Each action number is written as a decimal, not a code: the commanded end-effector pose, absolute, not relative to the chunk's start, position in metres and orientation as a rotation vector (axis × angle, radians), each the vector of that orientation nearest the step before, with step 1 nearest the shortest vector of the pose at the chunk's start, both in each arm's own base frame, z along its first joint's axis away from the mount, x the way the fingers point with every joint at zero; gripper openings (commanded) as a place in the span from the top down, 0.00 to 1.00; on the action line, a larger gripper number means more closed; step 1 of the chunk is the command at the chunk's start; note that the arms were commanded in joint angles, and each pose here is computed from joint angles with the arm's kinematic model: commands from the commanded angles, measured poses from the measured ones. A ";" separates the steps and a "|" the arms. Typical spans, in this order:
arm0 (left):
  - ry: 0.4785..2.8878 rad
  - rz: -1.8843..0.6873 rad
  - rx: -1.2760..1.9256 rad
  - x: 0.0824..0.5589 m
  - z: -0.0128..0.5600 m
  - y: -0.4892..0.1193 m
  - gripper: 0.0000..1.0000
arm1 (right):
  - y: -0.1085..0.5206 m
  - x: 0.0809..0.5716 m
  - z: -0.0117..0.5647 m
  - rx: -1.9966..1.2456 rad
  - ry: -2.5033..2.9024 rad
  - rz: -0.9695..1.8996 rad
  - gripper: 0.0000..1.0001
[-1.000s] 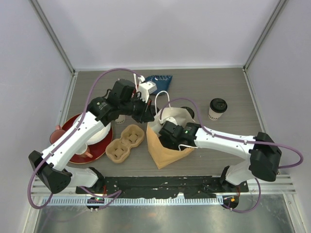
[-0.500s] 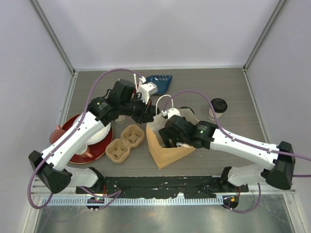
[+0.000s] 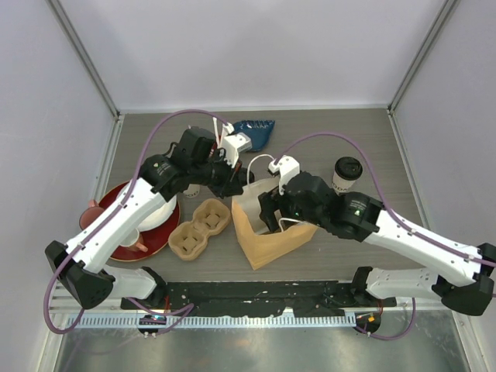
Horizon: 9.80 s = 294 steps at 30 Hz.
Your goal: Pack the takeout coffee
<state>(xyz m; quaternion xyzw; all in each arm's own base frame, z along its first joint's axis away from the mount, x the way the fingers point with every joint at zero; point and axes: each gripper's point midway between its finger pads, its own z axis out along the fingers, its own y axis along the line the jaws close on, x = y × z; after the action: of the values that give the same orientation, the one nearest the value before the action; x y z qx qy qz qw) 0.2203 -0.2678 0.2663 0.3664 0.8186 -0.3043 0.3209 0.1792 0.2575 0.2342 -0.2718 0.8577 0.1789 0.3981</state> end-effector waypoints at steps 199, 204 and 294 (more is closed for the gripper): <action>2.221 -0.638 0.937 0.234 0.271 -0.256 1.00 | 0.213 0.188 0.199 -0.986 2.383 0.258 0.99; 2.188 -0.786 1.066 0.217 0.268 -0.277 0.87 | 0.214 0.184 0.193 -1.019 2.393 0.276 0.99; 2.006 -0.597 0.582 0.290 0.309 -0.273 1.00 | 0.187 0.162 0.140 -0.859 2.803 -0.006 0.99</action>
<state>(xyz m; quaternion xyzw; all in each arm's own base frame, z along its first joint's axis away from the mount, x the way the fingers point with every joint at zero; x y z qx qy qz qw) 0.2776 -0.2715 0.2545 0.2573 0.8617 -0.2083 0.3845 0.1895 0.2155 0.1630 -0.2734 0.9391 0.0581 0.2001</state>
